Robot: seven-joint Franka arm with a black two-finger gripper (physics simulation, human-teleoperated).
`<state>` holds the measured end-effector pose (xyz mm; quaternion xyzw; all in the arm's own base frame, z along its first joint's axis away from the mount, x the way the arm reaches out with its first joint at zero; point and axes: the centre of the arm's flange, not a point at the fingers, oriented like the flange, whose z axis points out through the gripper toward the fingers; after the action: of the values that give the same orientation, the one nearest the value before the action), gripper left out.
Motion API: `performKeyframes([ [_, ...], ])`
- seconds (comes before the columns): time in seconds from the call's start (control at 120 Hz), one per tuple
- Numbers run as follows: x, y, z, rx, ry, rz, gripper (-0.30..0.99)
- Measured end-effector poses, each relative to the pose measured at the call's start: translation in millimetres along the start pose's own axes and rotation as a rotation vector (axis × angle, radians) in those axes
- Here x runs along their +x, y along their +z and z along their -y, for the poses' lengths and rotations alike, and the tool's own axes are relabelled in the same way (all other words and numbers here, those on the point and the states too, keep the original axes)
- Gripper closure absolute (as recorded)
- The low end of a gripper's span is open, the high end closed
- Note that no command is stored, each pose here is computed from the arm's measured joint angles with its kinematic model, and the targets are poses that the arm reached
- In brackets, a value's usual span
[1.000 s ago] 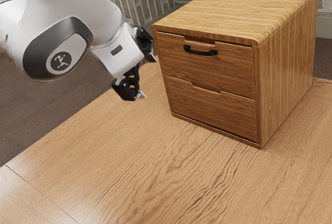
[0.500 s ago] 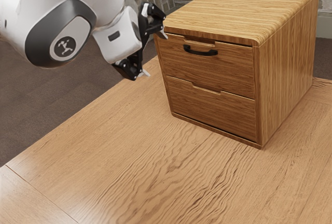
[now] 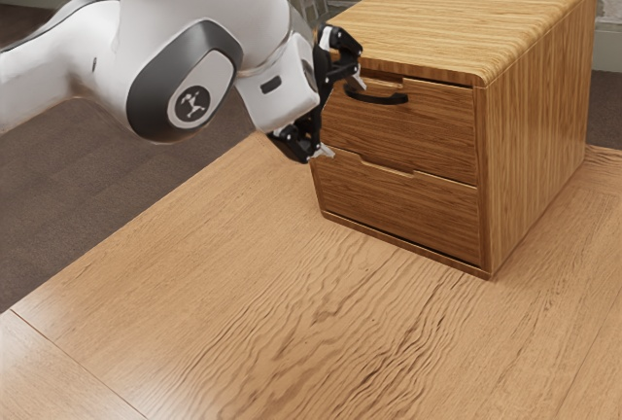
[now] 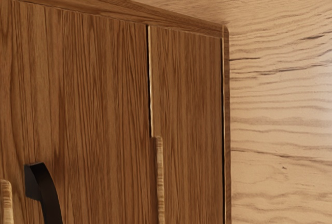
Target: Pull the drawer handle with one arm to open the drawer
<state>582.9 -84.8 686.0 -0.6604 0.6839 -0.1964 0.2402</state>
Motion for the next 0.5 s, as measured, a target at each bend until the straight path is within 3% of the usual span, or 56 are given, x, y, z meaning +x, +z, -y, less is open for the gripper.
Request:
performKeyframes([
  [0.5,-20.8,45.7,6.5,0.014,-0.085,0.0,0.0],
])
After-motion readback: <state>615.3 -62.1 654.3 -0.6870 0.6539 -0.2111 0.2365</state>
